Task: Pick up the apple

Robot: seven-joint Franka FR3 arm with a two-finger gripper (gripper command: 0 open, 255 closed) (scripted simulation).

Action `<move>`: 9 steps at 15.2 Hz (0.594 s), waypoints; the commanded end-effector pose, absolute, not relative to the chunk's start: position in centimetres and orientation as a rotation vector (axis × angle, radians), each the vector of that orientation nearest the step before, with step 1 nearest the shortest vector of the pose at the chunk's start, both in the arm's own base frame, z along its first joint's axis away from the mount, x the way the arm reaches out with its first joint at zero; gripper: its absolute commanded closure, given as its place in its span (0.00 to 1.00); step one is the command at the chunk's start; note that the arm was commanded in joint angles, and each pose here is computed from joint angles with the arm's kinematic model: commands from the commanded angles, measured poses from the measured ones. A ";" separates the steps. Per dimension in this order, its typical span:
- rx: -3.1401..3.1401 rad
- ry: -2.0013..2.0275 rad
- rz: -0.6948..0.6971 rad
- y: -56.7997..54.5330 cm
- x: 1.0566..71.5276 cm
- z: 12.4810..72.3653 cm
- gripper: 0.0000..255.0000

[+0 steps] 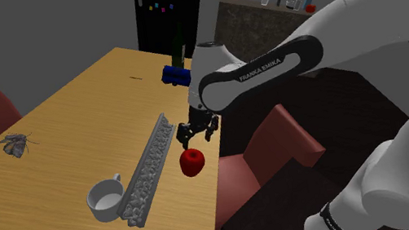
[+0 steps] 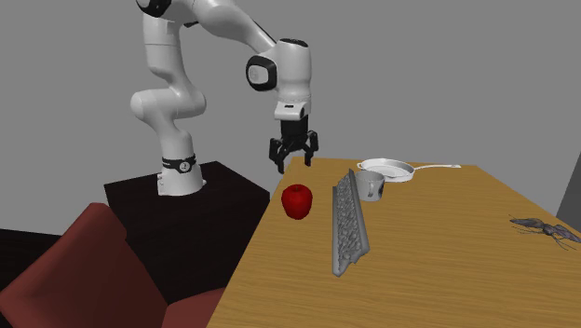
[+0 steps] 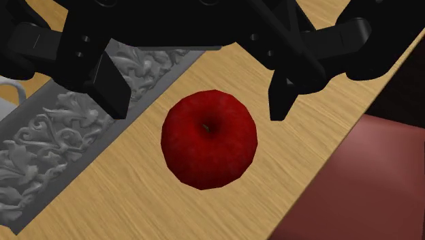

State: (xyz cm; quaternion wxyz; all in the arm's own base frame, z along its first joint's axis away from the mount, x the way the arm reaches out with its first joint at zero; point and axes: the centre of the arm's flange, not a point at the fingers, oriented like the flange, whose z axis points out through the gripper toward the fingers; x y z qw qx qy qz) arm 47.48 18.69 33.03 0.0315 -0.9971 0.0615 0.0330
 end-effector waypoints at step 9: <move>-3.070 0.193 0.102 19.0 47.5 28.8 1.00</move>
